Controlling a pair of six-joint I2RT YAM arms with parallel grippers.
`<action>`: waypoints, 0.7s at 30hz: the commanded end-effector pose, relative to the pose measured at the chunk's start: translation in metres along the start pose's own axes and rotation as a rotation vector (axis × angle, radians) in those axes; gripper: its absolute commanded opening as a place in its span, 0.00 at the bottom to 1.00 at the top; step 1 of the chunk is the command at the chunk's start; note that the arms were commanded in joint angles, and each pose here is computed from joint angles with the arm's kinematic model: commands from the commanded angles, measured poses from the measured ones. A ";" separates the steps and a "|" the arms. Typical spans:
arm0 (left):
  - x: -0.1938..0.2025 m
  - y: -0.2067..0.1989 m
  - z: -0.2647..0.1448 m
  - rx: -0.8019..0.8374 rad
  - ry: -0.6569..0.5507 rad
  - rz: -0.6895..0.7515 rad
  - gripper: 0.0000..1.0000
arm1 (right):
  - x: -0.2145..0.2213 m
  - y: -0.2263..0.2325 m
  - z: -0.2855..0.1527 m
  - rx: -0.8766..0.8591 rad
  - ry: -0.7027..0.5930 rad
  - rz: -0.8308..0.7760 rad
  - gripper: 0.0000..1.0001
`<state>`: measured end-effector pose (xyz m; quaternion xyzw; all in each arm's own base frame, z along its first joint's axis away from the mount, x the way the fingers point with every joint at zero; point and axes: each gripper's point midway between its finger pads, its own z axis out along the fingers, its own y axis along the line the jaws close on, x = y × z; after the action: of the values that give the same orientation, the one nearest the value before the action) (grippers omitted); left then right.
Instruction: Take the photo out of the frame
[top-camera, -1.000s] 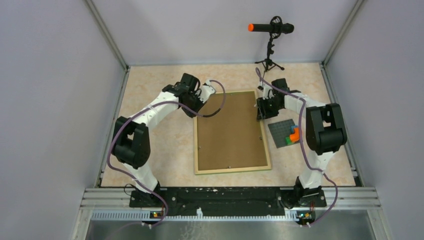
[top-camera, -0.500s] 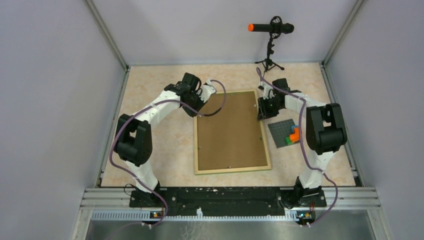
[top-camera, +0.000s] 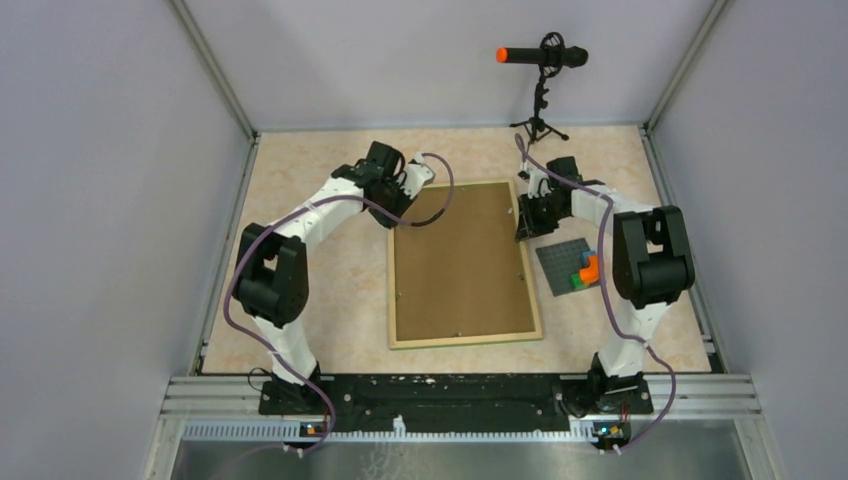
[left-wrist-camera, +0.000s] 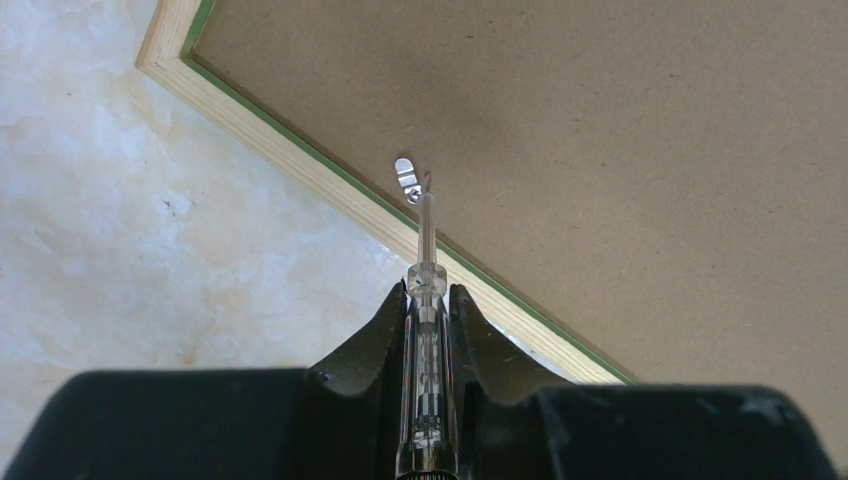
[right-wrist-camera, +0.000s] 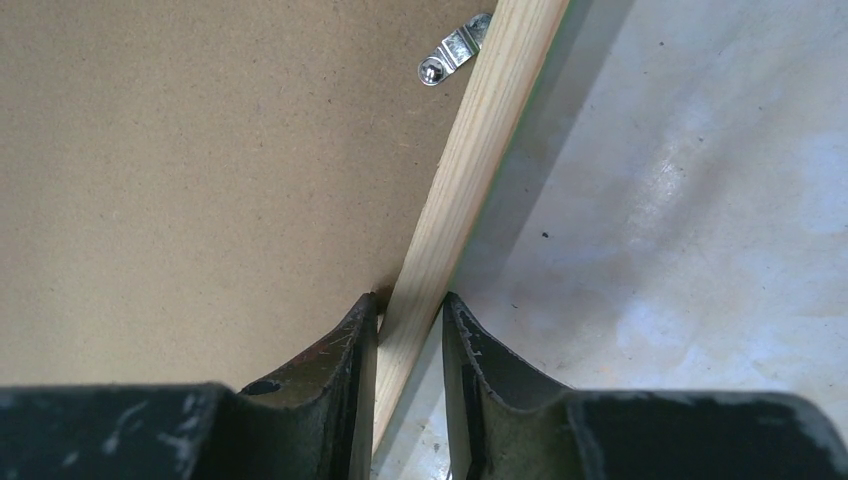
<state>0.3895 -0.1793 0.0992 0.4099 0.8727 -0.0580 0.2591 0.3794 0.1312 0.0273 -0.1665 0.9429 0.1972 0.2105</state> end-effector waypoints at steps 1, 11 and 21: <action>-0.019 -0.011 -0.012 0.058 -0.065 -0.003 0.00 | -0.002 0.000 0.008 -0.015 0.007 -0.020 0.25; 0.019 -0.054 -0.076 0.200 -0.036 0.144 0.00 | 0.000 0.007 0.004 -0.047 0.009 -0.025 0.29; 0.062 -0.109 -0.094 0.263 0.032 0.332 0.00 | 0.008 0.009 0.008 -0.070 0.033 -0.017 0.31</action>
<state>0.2573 -0.1750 0.1395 0.5446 0.8024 -0.1258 0.2093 0.3788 0.1330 0.0276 -0.1720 0.9400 0.2069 0.2099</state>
